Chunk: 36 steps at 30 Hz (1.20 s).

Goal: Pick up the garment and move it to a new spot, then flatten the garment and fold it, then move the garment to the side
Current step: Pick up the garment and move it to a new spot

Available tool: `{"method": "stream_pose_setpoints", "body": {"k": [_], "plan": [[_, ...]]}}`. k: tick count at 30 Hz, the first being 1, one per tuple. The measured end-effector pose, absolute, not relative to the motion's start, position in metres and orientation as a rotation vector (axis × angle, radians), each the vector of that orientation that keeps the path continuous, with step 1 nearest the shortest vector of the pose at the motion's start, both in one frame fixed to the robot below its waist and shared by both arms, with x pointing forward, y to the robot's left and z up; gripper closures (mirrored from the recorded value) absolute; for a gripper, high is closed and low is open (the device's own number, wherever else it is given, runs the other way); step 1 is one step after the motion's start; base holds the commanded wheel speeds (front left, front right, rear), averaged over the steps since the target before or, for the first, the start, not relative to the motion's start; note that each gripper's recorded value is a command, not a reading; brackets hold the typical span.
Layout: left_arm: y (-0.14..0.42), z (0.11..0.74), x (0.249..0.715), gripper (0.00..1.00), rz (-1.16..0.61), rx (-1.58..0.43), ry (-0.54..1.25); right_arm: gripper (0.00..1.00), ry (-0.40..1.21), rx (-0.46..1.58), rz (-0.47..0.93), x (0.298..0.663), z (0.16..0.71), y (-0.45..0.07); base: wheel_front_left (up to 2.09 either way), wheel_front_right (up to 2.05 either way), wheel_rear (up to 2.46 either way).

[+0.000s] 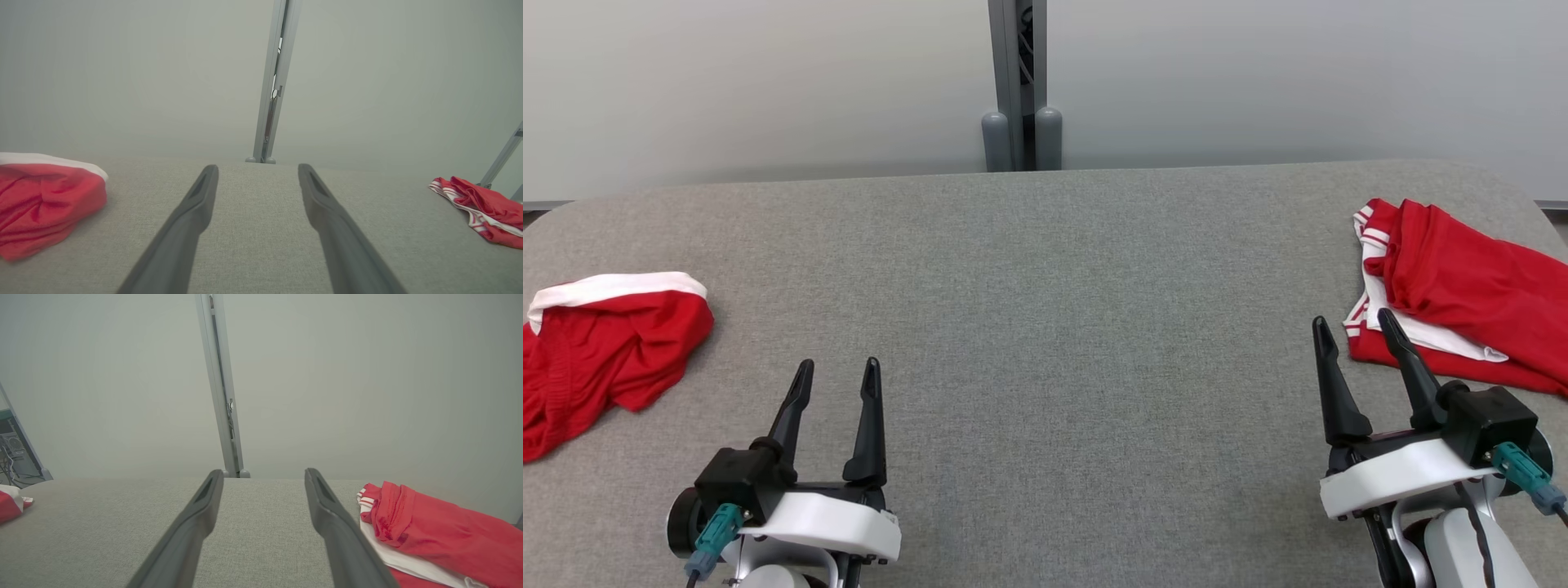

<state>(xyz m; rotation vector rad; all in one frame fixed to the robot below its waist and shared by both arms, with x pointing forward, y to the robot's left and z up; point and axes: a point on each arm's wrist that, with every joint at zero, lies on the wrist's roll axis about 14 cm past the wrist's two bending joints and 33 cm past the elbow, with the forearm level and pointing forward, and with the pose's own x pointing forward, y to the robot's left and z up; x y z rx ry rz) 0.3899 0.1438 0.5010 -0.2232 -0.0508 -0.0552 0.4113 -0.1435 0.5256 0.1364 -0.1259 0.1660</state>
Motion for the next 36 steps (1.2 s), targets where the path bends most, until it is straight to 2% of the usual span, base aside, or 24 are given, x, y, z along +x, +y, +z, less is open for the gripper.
{"method": "stream_pose_setpoints", "body": {"k": [29,36], "plan": [[0.146,0.492,0.390,0.00,-0.044,-0.227,-0.024,0.00,-0.113,0.148,0.162,0.417,0.521,-0.144,0.00,0.00,0.00],[0.163,0.495,0.390,0.00,0.004,-0.222,-0.037,0.00,-0.099,0.158,0.216,0.426,0.516,-0.123,0.00,0.00,0.00]]}}
